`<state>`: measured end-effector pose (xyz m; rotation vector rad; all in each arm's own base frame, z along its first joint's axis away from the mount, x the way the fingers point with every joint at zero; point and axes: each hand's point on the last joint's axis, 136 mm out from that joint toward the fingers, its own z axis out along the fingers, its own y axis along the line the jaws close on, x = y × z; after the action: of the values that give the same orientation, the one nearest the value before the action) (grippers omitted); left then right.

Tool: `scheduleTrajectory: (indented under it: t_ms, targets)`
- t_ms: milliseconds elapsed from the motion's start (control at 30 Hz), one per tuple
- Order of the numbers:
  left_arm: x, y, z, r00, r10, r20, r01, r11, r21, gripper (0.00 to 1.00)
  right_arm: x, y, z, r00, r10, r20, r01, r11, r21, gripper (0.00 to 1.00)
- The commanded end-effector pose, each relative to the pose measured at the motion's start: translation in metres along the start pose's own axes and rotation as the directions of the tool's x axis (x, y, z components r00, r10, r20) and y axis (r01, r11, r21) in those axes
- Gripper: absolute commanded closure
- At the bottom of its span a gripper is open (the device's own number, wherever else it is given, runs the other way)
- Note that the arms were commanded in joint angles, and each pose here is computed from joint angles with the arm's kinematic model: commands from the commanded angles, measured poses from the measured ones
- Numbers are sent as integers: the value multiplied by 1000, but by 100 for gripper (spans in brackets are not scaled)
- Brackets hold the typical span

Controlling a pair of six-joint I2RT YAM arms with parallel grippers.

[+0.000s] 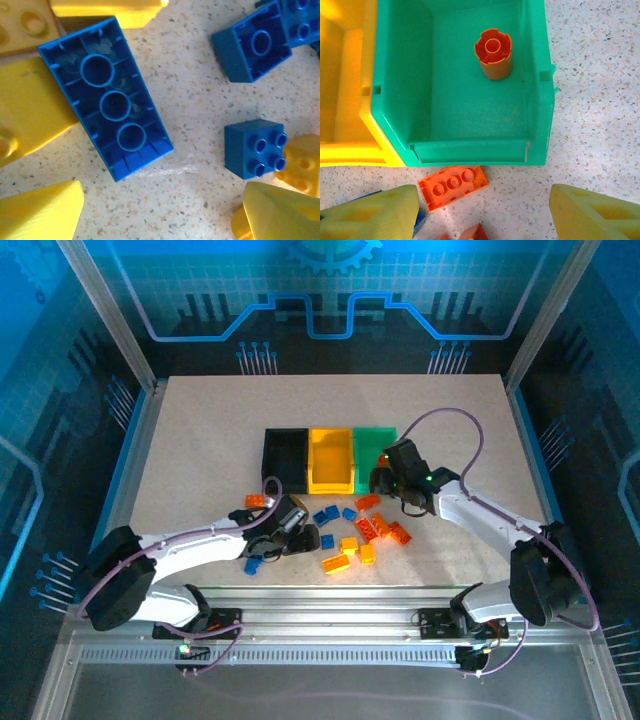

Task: Sort the legos into containers by color

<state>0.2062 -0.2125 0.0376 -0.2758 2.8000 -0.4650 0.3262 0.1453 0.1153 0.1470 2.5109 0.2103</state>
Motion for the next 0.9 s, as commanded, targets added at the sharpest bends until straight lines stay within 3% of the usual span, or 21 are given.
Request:
scheduleTrajectory:
  t_ms: [0,233,467,600,867]
  targets:
    - [-19,9,3,998,-19,68,23,998,-57,18,-6,-2,-6,999,33,32,-33,999,-17,29]
    - [-49,13,12,992,34,120,-16,989,-146,24,-13,-5,-14,997,47,58,-45,999,-26,29]
    - [-50,22,29,994,73,86,-51,971,-234,36,-2,-13,-11,998,54,39,-54,998,-15,29]
    - [-39,27,26,995,74,70,-56,971,-231,44,-2,-15,-11,997,58,42,-58,998,-17,29]
    - [-13,10,-6,992,105,74,-93,985,-142,71,-4,-18,-11,996,72,48,-71,997,-11,29]
